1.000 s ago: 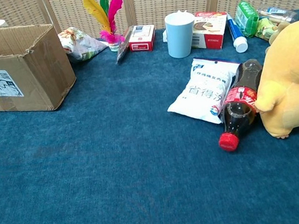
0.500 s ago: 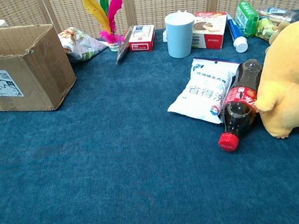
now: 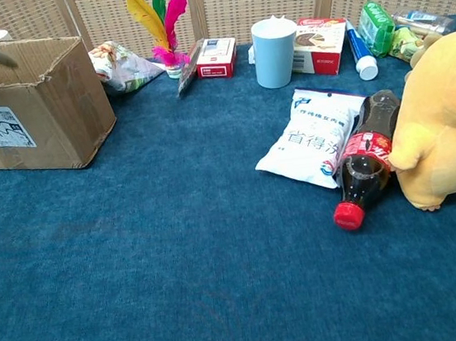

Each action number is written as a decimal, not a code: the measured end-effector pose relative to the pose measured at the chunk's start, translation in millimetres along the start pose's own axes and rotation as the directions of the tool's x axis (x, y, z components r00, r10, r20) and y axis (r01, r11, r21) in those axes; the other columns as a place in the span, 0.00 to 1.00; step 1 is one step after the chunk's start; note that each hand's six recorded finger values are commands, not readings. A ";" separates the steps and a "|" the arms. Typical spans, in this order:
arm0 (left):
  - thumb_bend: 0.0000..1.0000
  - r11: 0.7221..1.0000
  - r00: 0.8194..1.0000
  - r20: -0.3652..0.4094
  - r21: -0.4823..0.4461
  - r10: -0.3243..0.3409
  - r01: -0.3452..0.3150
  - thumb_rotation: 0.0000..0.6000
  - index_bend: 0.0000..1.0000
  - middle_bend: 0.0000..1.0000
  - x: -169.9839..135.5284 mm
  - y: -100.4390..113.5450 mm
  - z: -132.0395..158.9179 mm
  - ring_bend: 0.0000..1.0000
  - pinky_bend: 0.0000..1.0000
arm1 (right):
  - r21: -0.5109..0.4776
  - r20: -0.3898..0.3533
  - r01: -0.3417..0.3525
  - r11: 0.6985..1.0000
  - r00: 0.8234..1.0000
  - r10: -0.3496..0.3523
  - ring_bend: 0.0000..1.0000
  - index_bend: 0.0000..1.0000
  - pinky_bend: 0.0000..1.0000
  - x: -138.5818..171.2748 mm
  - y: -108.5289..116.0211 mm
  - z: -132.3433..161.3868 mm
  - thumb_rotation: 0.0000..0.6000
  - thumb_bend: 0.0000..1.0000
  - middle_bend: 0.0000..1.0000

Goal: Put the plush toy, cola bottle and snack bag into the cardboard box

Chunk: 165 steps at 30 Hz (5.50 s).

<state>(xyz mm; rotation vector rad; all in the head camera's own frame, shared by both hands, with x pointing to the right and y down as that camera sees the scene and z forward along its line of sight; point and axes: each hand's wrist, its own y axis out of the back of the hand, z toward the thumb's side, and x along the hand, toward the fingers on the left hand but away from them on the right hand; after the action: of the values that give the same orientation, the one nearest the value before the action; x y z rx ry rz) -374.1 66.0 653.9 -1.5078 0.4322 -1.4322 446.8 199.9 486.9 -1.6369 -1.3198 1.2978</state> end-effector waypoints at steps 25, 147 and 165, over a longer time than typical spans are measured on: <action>0.53 0.991 0.989 0.098 0.057 0.112 -0.118 1.00 0.64 0.70 13.1 32.7 62.2 0.65 0.90 | -0.034 -0.003 -0.010 0.999 1.000 0.010 0.00 0.00 0.07 -0.7 3.4 -2.9 1.00 0.00 0.00; 0.42 0.774 0.958 -0.234 -0.571 0.166 -0.273 1.00 0.00 0.00 -162.0 33.7 -90.7 0.00 0.08 | 0.237 -0.341 -0.354 0.905 0.842 0.418 0.46 0.55 0.72 -82.6 -138.9 113.3 1.00 0.47 0.51; 0.42 0.767 0.961 -0.211 -0.581 0.181 -0.272 1.00 0.00 0.00 -166.2 35.9 -88.5 0.00 0.08 | 0.144 -0.493 -0.061 0.988 0.861 0.125 0.59 0.71 0.85 -90.7 -95.9 139.5 1.00 0.70 0.63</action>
<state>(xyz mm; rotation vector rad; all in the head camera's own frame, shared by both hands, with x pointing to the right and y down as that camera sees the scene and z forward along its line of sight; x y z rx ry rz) -481.8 146.4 517.3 -1.7718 1.2220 -1.2646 284.7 127.0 559.9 -1.8073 -0.8350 0.8915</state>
